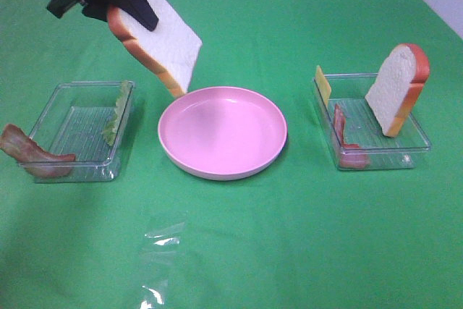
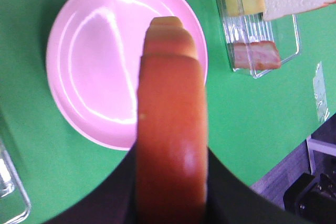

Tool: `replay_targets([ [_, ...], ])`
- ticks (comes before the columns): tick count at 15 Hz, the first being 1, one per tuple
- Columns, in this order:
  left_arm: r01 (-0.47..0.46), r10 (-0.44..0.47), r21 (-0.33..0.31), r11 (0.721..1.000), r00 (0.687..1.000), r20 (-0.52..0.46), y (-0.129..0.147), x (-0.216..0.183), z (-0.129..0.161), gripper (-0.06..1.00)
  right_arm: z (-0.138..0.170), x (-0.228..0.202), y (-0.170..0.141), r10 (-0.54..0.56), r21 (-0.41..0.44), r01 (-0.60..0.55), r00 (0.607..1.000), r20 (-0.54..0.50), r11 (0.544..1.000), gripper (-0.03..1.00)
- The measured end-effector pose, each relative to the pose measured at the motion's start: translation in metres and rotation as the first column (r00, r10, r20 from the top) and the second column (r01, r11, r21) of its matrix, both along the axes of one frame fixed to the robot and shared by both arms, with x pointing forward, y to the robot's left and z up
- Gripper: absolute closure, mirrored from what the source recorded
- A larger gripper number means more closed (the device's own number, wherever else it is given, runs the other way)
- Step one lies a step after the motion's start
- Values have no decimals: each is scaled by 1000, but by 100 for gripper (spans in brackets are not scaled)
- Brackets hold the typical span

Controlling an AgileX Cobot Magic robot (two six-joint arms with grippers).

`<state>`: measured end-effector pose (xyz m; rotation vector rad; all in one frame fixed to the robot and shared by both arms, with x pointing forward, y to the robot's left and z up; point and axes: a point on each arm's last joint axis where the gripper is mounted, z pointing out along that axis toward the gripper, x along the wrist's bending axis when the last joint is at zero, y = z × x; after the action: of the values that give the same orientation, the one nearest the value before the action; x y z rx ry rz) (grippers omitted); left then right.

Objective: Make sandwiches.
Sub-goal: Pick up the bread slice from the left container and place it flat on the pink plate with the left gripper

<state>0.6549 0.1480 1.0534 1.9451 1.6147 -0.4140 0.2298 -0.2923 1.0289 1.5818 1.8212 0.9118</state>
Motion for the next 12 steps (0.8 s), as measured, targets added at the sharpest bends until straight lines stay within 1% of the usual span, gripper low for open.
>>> replay_targets([
  [2,46,-45,9,999,998,-42,-21,-3,-18,74,0,0,0,0,0,0,1000,0,1000,-2],
  [4,55,-54,13,998,996,-73,-35,-3,-32,74,0,0,0,0,0,0,1000,0,1000,-2],
  [6,3,-2,9,1000,995,-95,-48,3,-52,74,0,0,0,0,0,0,1000,0,1000,-2],
  [8,-44,42,-8,999,992,-117,-57,8,-69,74,0,0,0,0,0,0,1000,0,1000,-2],
  [9,-61,57,-25,998,991,-125,-66,10,-80,74,0,0,0,0,0,0,1000,0,1000,-2],
  [12,-80,76,-34,996,990,-116,-76,13,-92,74,0,0,0,0,0,0,1000,0,1000,-2],
])
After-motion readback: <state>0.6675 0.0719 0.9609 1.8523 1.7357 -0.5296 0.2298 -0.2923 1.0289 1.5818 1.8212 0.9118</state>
